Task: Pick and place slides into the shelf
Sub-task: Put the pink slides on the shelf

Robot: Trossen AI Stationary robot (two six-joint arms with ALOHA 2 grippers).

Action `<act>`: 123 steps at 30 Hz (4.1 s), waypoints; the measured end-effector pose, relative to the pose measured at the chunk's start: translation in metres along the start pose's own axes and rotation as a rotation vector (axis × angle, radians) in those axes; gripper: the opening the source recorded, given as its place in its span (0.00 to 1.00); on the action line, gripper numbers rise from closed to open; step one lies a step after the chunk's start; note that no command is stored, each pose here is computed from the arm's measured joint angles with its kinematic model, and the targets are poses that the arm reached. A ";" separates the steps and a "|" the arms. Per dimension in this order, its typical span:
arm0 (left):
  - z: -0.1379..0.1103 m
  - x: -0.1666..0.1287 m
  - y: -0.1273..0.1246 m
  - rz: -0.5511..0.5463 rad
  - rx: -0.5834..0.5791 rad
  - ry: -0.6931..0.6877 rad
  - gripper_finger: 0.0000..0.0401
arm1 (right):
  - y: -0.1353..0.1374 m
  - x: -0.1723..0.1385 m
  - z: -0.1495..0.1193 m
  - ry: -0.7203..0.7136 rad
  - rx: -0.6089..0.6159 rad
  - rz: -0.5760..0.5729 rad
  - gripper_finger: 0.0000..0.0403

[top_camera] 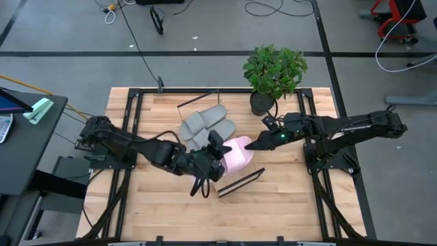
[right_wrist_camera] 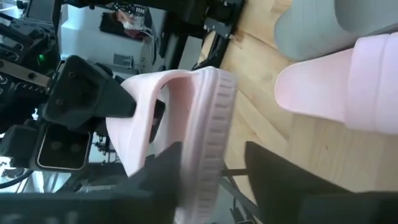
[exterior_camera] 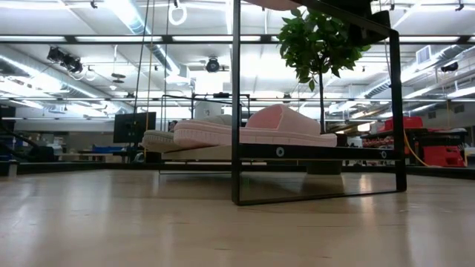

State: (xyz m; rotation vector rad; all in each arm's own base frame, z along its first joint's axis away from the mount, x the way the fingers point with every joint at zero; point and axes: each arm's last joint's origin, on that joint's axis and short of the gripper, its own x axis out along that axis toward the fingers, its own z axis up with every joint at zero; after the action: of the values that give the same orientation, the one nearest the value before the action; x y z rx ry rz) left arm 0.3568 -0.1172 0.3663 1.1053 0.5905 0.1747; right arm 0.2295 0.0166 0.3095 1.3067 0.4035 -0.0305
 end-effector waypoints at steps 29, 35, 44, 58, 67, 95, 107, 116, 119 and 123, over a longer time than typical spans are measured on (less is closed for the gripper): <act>-0.022 0.010 0.004 0.083 -0.085 0.220 0.31 | -0.031 -0.015 0.010 0.002 -0.005 -0.299 0.09; -0.028 0.002 0.018 0.125 -0.161 0.227 0.31 | -0.039 -0.023 0.006 0.048 0.011 -0.387 0.09; -0.049 -0.003 0.044 0.190 -0.346 0.249 0.27 | -0.040 -0.021 0.005 0.051 0.099 -0.388 0.09; -0.057 0.004 0.055 0.236 -0.428 0.254 0.22 | -0.045 -0.009 -0.003 0.028 0.130 -0.454 0.09; -0.057 0.004 0.056 0.241 -0.435 0.249 0.20 | -0.051 0.008 -0.001 0.053 0.096 -0.477 0.09; -0.057 -0.004 0.064 0.270 -0.482 0.215 0.20 | -0.057 0.008 -0.013 0.041 0.044 -0.589 0.09; -0.057 -0.004 0.065 0.278 -0.497 0.206 0.17 | -0.078 0.019 -0.035 0.054 0.027 -0.642 0.09; -0.057 -0.004 0.065 0.278 -0.498 0.206 0.19 | -0.107 0.023 -0.046 0.021 0.061 -0.612 0.09; -0.057 -0.004 0.066 0.280 -0.510 0.205 0.18 | -0.114 0.023 -0.047 0.006 0.066 -0.607 0.09; -0.057 -0.004 0.065 0.281 -0.518 0.203 0.16 | -0.117 0.024 -0.048 -0.001 0.079 -0.600 0.09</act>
State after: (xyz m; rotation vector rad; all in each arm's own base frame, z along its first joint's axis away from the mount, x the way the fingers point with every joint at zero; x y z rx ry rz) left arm 0.3333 -0.0447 0.4076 0.6634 0.5272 0.6528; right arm 0.2094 0.0347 0.1836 1.2224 0.7875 -0.5545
